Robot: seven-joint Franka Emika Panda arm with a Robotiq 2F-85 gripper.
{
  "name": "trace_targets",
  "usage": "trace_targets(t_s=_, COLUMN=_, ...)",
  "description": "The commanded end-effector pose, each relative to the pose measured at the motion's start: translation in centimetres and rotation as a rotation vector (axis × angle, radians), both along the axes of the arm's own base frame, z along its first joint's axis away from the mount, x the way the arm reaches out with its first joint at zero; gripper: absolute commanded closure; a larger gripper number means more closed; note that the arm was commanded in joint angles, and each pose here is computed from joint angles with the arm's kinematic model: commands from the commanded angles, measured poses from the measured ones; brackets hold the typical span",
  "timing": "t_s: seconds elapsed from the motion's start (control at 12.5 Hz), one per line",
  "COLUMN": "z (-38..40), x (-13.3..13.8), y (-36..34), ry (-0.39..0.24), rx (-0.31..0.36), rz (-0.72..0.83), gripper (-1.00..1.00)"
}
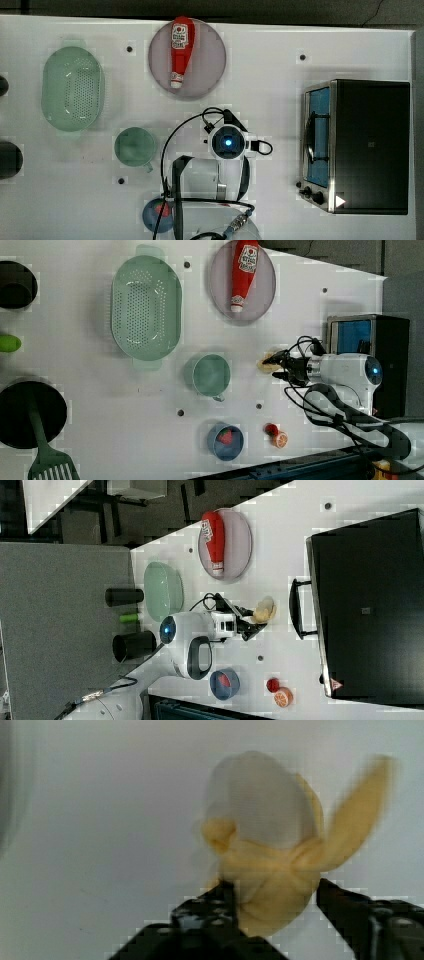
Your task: Pick Banana and place it in mug.
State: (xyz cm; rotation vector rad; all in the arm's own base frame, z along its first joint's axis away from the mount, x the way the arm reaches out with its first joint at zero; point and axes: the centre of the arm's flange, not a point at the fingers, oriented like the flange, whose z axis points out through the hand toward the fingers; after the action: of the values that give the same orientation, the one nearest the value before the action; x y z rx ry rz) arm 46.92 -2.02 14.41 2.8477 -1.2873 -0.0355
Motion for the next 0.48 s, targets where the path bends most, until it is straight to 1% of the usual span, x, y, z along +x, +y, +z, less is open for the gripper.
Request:
trace_targets(t_s=0.08, z=0.8, x=0.5, y=0.2, ry=-0.016, rx=0.002, rz=-0.032, gripper=0.45)
trace_targets(t_s=0.24, z=2.2, x=1.0, y=-0.4, ry=-0.038, rx=0.001, rz=-0.043, gripper=0.46)
trace_targets(t_s=0.32, z=3.9, x=1.4, y=-0.8, ry=-0.055, rx=0.0, rz=-0.052, gripper=0.46)
trace_targets(t_s=0.48, z=8.5, x=2.0, y=-1.5, ry=-0.066, rx=0.002, rz=-0.066, gripper=0.46)
